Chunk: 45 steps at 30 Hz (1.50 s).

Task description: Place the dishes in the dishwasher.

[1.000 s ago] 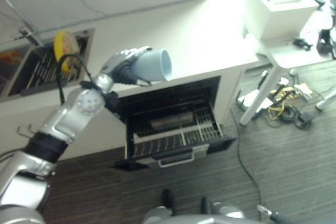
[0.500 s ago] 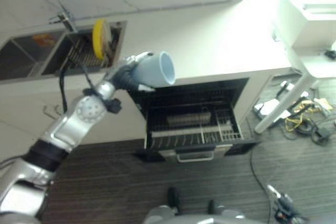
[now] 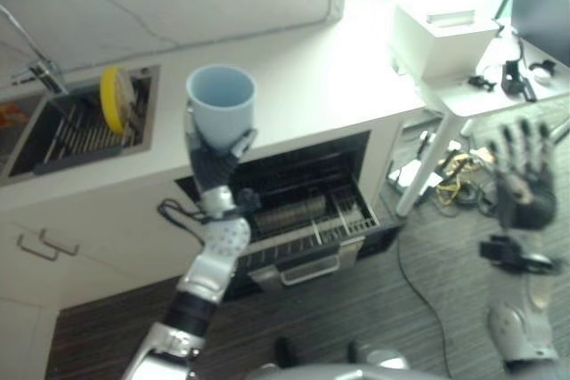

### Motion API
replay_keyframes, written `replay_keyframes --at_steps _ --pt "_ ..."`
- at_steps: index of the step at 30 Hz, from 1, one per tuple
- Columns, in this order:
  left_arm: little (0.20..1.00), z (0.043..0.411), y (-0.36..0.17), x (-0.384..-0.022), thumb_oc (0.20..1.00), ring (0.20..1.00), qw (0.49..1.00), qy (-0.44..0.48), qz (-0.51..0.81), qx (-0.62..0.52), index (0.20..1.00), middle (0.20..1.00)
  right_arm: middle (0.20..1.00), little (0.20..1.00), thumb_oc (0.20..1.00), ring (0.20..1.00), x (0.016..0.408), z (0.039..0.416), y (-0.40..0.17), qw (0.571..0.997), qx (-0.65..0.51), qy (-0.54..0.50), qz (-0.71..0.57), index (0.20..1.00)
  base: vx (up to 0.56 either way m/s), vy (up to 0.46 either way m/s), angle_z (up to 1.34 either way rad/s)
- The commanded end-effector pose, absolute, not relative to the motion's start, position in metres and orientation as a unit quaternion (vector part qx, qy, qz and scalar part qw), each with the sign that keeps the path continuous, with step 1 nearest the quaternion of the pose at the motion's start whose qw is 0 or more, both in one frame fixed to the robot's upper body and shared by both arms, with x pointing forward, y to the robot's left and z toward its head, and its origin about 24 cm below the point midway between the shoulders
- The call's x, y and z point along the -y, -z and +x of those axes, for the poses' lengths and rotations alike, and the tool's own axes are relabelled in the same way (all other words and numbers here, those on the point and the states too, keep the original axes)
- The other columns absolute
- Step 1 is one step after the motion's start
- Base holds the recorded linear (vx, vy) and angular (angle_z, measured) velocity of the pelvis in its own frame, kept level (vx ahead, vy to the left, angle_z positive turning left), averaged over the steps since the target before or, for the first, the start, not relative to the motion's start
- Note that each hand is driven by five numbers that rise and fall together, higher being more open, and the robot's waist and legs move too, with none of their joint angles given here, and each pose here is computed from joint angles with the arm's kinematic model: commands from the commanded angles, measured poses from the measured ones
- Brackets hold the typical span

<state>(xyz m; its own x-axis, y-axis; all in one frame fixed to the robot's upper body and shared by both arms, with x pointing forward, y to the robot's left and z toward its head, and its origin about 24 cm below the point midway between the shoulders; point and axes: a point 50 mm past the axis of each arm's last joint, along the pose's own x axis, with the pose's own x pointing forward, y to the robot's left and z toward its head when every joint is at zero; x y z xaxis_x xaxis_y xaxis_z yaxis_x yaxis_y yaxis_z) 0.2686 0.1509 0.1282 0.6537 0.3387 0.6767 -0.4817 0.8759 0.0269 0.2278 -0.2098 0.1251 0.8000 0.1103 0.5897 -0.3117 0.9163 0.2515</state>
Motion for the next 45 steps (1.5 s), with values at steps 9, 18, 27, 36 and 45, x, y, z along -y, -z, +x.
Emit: replay_keyframes --at_steps 9,18,27,36,45 --pt "0.200 0.266 -0.149 -0.139 0.200 0.200 0.842 -0.266 0.148 0.446 0.200 0.200 1.000 1.000 1.000 1.000 0.122 0.249 -0.153 0.904 0.279 -0.291 0.142 1.000 -0.01 -0.042 0.40" --pt "0.200 0.263 -0.150 -0.125 0.200 0.200 0.847 -0.230 0.156 0.454 0.200 0.200 1.000 1.000 1.000 1.000 0.082 0.261 -0.180 0.897 0.292 -0.306 0.126 1.000 -0.01 -0.049 0.21" --pt "0.200 0.255 -0.157 -0.110 0.200 0.200 0.835 -0.187 0.158 0.493 0.200 0.200 1.000 1.000 1.000 1.000 0.067 0.264 -0.196 0.890 0.301 -0.321 0.119 1.000 -0.01 0.001 0.04" --pt "0.200 0.254 -0.160 -0.096 0.200 0.200 0.829 -0.155 0.156 0.513 0.200 0.200 1.000 1.000 1.000 1.000 0.055 0.269 -0.201 0.889 0.291 -0.329 0.130 1.000 0.00 -0.005 0.03" --pt "0.200 0.255 -0.155 -0.089 0.200 0.200 0.835 -0.144 0.158 0.508 0.200 0.200 1.000 1.000 1.000 1.000 0.041 0.270 -0.209 0.880 0.287 -0.354 0.136 1.000 0.01 0.003 0.00"
